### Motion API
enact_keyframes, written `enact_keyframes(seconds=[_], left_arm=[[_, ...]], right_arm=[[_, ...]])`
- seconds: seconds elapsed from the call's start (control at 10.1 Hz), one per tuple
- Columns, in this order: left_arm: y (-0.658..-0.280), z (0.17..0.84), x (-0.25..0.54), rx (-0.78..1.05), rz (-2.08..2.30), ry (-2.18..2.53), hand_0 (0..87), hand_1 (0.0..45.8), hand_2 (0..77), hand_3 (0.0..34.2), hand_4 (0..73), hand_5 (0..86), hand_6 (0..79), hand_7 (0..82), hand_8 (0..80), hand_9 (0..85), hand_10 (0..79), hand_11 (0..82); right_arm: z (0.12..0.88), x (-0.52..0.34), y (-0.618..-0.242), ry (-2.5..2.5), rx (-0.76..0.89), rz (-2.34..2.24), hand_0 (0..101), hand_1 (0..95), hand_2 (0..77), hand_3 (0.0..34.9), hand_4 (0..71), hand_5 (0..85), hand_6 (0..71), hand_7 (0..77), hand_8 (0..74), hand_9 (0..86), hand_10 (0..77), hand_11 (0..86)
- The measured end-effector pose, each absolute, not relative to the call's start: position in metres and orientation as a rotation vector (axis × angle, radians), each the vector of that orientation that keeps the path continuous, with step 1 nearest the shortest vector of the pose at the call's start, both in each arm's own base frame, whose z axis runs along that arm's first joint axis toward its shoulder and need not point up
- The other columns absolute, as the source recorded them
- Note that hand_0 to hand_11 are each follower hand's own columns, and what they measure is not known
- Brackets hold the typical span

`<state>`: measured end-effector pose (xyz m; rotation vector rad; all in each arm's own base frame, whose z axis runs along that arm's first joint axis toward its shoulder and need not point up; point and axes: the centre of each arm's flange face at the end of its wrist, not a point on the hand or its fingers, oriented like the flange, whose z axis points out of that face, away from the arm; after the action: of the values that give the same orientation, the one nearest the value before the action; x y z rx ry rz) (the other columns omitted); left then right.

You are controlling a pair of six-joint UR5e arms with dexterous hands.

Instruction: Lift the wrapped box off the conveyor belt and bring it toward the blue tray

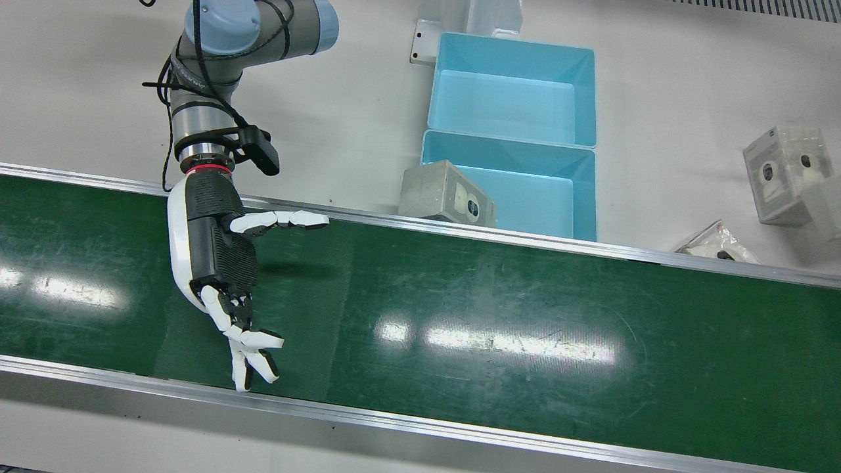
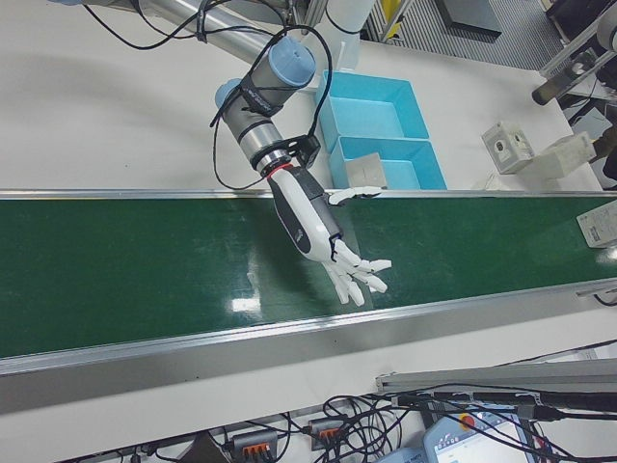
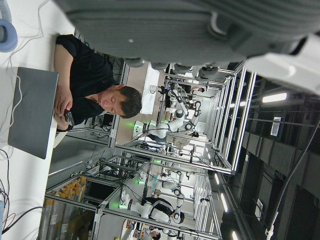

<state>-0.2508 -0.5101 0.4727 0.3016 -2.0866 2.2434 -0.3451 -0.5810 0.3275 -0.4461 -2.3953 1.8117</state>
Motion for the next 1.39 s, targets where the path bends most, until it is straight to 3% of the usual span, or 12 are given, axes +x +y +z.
enact_keyframes(seconds=[1.39], left_arm=[[-0.510, 0.473, -0.251, 0.302, 2.243, -2.087, 0.0, 0.0, 1.1, 0.0, 0.0, 1.1, 0.5, 0.5, 0.5, 0.0, 0.5, 0.5]], right_arm=[[0.300, -0.374, -0.557, -2.346, -0.460, 1.776, 50, 18.0, 13.1, 0.0, 13.1, 26.7, 6.0, 7.1, 2.2, 4.4, 0.0, 0.5]])
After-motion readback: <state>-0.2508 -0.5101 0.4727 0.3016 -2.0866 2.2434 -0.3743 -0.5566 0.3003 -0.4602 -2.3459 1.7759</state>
